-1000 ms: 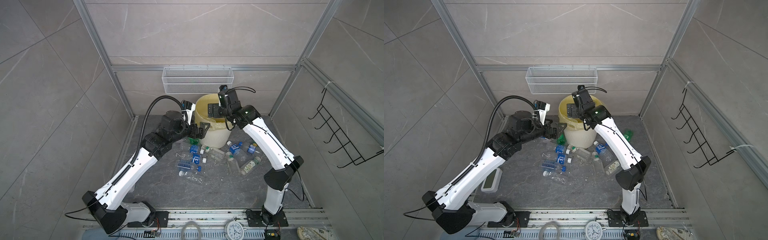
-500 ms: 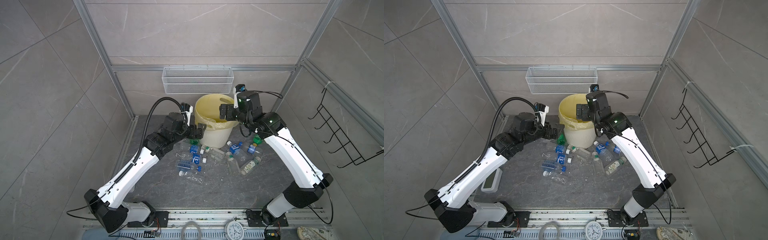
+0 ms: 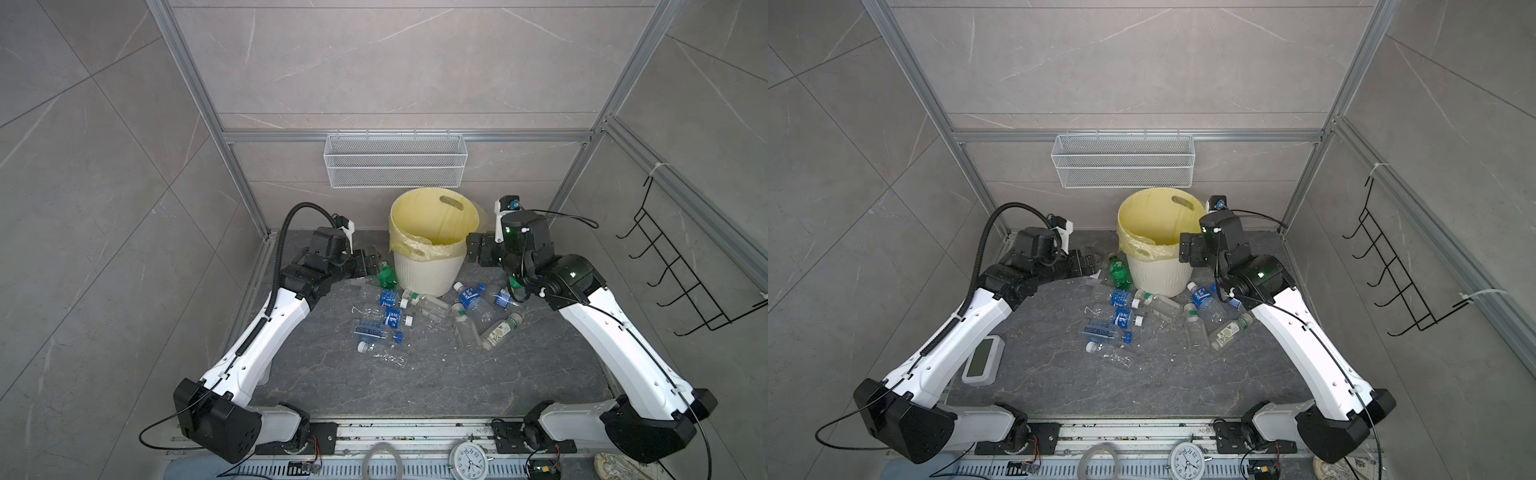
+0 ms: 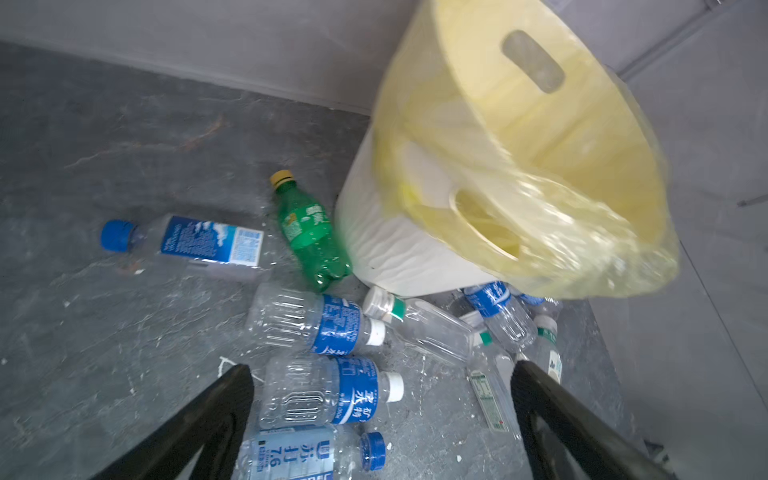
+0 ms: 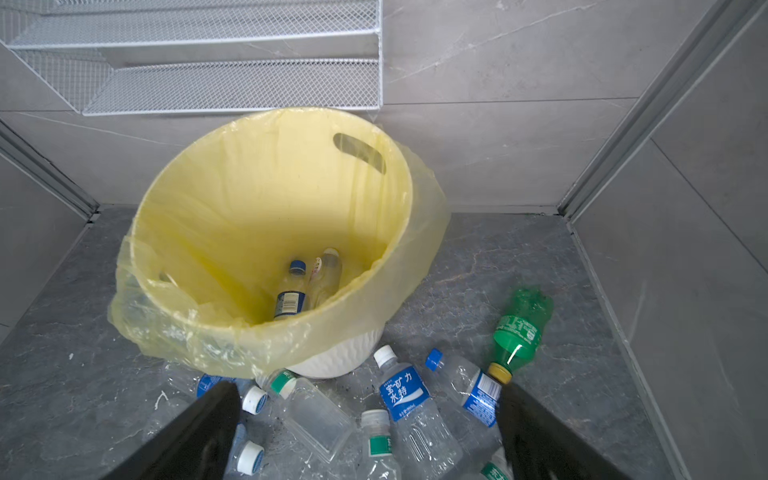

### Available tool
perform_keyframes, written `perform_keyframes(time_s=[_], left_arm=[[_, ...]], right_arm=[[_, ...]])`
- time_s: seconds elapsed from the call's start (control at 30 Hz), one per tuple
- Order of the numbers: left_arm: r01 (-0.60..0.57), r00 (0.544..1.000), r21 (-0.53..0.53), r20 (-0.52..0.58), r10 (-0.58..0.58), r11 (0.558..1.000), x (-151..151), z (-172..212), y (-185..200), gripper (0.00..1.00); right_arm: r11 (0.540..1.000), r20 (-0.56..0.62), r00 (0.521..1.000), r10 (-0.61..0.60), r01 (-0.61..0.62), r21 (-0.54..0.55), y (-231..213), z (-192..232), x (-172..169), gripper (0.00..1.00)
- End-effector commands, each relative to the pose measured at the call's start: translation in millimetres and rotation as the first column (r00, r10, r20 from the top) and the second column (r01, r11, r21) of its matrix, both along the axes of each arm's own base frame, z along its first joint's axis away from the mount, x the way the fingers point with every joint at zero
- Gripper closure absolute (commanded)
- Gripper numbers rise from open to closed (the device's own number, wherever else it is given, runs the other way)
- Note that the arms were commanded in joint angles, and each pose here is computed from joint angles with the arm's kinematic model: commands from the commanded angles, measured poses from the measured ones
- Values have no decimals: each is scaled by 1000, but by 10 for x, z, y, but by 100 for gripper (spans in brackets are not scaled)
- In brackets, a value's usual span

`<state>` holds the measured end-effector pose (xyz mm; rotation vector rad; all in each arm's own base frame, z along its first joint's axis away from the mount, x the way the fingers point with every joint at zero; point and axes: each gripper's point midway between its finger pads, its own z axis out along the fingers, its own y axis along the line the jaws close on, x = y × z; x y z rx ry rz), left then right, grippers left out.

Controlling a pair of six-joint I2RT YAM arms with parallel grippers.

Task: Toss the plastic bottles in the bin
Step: 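Lower the right gripper beside the bin while the left reaches toward a blue-capped bottle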

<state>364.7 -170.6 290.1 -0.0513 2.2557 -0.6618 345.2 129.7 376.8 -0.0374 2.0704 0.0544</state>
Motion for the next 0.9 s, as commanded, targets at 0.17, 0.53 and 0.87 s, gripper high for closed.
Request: perform_keyframes(time_s=[0.17,0.53,0.87], left_arm=[[-189,968,-163,-195,156,968,90,-401,395,0],[-338,902,-212,-351,251,917,405,-991,523,0],[-514,795,-236,-490,356,824,851,-1532,707,0]], right_arm=[[998,-16,998,-59,59,-19,-199,-424,-148,1],[998,-34,998,59,-59,-21,94,-1078,-267,1],[946,6,959,283,-278,-170,1083,-1297,-494,1]])
